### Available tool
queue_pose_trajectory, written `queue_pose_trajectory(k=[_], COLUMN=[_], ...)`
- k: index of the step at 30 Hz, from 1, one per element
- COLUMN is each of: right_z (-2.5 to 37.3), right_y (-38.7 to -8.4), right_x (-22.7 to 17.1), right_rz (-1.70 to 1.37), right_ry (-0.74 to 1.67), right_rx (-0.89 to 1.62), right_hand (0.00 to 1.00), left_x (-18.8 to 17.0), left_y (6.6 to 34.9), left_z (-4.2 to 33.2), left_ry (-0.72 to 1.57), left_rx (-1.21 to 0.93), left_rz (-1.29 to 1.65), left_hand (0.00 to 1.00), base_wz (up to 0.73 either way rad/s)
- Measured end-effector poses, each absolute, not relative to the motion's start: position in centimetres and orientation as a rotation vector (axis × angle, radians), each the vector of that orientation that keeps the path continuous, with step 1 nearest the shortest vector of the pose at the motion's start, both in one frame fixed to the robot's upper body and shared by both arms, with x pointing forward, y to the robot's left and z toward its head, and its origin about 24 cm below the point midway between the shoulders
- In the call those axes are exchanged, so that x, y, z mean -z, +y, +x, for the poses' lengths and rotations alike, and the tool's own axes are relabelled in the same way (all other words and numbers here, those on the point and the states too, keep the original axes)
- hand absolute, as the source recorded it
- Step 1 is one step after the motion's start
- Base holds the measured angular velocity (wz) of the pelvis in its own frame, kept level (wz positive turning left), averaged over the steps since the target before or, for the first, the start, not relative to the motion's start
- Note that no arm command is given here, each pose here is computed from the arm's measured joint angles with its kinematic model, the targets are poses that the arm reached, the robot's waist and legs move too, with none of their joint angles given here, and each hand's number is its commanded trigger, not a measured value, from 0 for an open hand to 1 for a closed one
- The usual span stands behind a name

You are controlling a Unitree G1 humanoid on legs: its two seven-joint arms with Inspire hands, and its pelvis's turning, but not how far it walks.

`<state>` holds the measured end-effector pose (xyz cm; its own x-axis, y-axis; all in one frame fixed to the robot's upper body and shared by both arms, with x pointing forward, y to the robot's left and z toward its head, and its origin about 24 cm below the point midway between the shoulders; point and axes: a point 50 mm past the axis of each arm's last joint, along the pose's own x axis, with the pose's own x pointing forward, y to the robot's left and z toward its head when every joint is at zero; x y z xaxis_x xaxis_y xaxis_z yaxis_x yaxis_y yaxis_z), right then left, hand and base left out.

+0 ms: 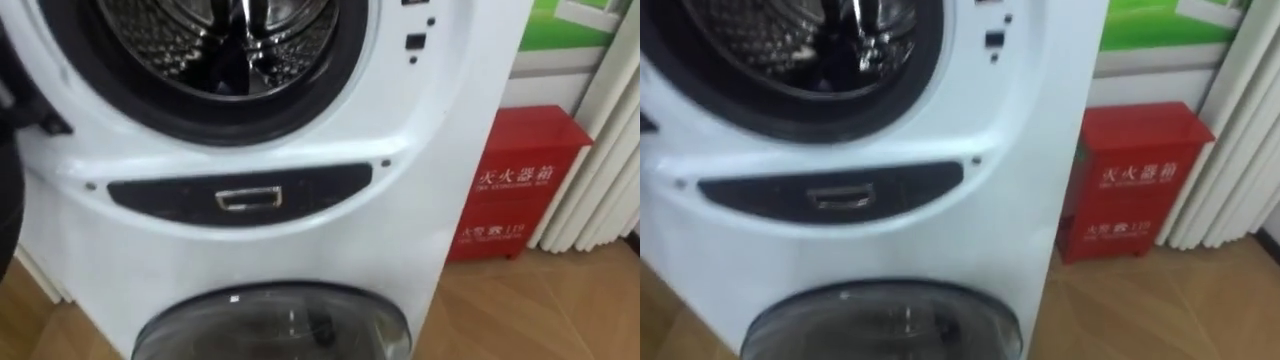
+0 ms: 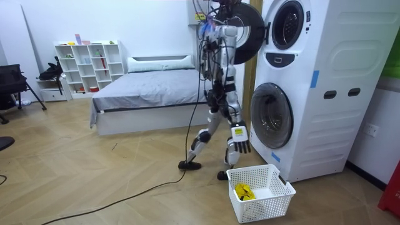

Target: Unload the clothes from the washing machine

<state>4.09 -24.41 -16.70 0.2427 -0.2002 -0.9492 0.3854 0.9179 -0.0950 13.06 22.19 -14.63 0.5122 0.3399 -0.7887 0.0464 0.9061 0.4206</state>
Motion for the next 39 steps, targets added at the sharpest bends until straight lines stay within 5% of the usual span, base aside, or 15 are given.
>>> queue_pose_trajectory(k=[9, 24, 28, 39], right_z=[0.9, 1.1, 1.6, 3.2], right_y=[-24.4, -23.8, -24.2, -27.8], right_x=[16.9, 17.0, 16.9, 15.7], right_rz=[0.225, 0.237, 0.235, 0.301], right_ry=[1.339, 1.336, 1.319, 1.174], right_rx=[0.482, 0.428, 0.431, 0.620], right_hand=[0.00, 0.00, 0.00, 0.00], left_x=[16.4, 16.4, 16.1, 7.7], left_y=[21.8, 23.5, 24.5, 35.1], left_z=[7.9, 5.8, 5.8, 13.7], left_ry=[1.209, 1.221, 1.187, 0.544], left_rx=[-0.183, -0.357, -0.549, -1.070], left_rz=[0.352, 0.226, 0.073, -0.409], left_hand=[0.00, 0.00, 0.00, 0.00], base_wz=[-0.03, -0.27, -0.06, 0.08])
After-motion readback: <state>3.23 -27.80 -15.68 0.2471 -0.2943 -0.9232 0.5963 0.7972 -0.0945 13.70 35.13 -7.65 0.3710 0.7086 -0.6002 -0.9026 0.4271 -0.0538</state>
